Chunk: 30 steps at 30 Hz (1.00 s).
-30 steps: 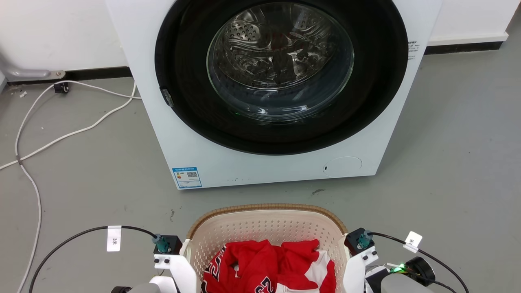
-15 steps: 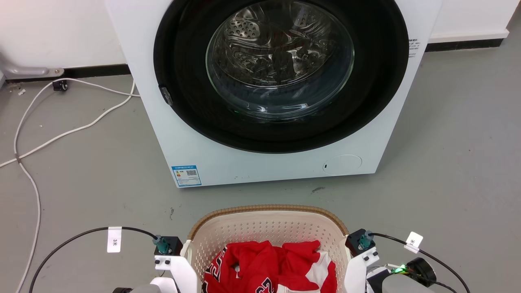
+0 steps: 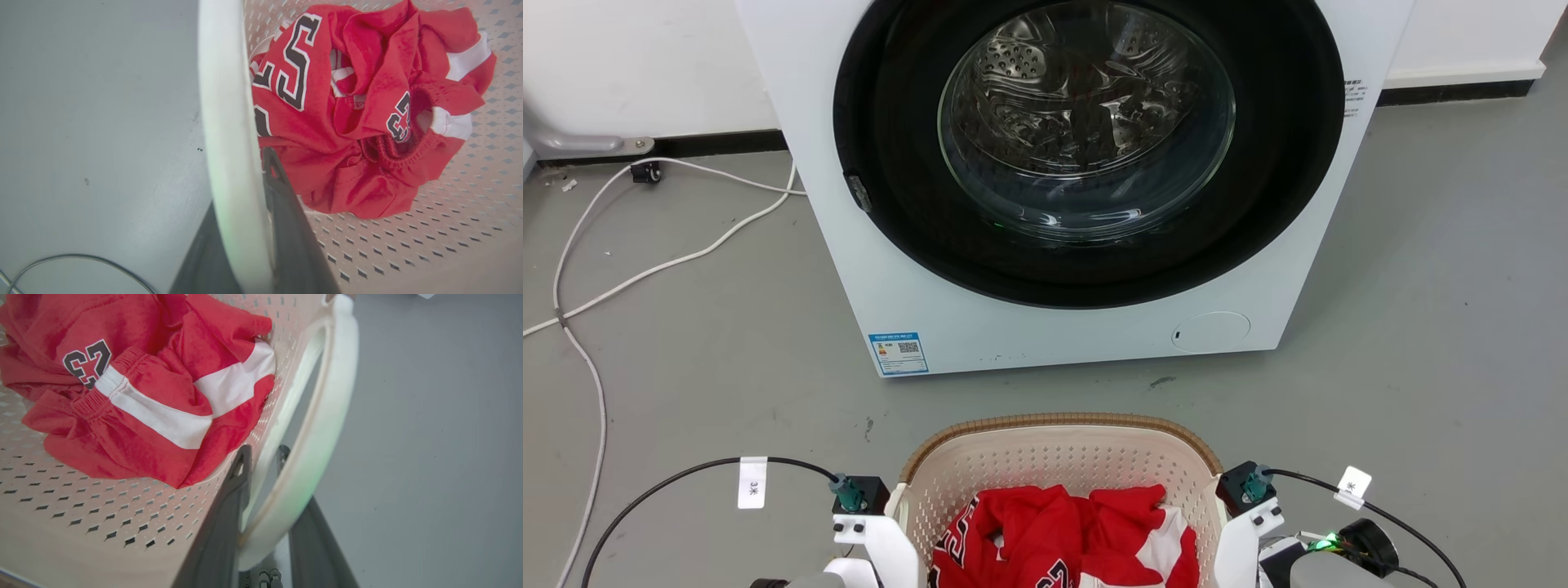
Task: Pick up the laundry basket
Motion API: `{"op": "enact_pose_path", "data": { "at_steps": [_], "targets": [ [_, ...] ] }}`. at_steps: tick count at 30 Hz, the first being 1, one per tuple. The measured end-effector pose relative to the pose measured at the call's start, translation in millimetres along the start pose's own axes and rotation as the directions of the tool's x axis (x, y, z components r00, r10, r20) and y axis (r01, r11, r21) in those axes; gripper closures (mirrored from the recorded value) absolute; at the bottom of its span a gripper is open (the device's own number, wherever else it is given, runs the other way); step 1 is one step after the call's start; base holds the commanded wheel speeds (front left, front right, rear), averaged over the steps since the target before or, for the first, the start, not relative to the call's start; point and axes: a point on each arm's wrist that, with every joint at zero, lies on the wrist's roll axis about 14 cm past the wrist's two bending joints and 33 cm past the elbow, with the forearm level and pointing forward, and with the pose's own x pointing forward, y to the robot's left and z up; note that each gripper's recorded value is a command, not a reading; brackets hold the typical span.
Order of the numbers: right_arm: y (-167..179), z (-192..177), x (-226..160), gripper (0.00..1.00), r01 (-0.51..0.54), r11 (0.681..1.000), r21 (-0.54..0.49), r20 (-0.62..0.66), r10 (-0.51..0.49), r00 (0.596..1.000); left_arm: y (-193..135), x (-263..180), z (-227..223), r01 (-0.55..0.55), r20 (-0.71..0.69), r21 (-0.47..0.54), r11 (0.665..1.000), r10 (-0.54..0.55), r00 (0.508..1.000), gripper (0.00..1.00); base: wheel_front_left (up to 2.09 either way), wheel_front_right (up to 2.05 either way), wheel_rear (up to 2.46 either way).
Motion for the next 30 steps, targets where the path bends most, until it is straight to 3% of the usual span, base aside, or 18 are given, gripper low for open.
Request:
{"op": "enact_pose_path", "data": {
  "at_steps": [30],
  "targets": [
    [-1.4,-4.4,-0.7,1.0,0.0,1.0,-0.001,-0.017,0.0,1.0,-1.1,0.2,-2.2,0.005,-0.007,-0.001,1.0,-0.005,1.0,1.0,0.0,0.0,0.0]
  ]
}}
